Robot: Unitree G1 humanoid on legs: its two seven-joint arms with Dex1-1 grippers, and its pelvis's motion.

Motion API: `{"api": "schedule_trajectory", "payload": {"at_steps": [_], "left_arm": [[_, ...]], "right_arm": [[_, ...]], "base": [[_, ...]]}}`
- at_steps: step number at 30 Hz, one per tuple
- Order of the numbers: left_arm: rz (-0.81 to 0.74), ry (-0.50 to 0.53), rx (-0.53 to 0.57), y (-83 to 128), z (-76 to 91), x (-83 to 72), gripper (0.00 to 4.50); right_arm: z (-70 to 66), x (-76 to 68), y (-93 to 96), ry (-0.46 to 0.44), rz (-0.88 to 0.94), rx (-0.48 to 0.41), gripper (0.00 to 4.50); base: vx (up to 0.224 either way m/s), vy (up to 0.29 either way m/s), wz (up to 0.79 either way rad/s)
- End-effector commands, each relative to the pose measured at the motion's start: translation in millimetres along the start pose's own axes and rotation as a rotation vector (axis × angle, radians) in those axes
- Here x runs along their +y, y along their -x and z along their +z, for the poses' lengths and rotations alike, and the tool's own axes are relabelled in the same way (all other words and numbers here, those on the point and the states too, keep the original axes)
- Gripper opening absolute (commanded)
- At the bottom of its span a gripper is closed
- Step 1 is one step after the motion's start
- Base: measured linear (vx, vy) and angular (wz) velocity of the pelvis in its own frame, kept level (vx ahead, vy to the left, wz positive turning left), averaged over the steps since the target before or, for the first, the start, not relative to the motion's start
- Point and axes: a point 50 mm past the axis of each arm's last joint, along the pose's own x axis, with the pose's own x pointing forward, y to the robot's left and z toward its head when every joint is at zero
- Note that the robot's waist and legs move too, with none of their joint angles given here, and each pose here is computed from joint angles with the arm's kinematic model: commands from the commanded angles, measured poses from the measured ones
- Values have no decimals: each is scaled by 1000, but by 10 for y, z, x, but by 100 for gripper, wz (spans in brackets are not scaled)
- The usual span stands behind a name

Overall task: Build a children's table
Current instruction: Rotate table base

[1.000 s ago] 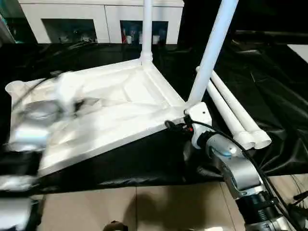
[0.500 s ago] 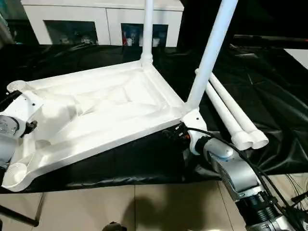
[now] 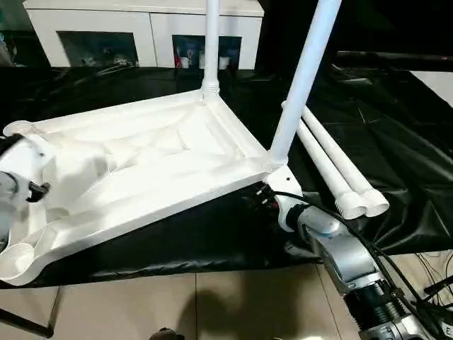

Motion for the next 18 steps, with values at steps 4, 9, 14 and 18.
{"api": "schedule_trajectory", "payload": {"at_steps": [4,9,14,18], "left_arm": [[6,22,11,10,-30,35,439],[-77,10,19,-62,-88,-154,439],[-201,-25,-2,-81,-40,-366,439],[-283,-60,8,-49,-21,-476,439]], "right_arm": [[41,-12,-22,19,7,-7,381],[40,-17,-41,26,10,-3,381],[8,7,-88,29,25,13,381],[-15,25,-175,29,34,29,381]], "base": [[0,0,0],[0,0,0],[0,0,0],[0,0,0]]}}
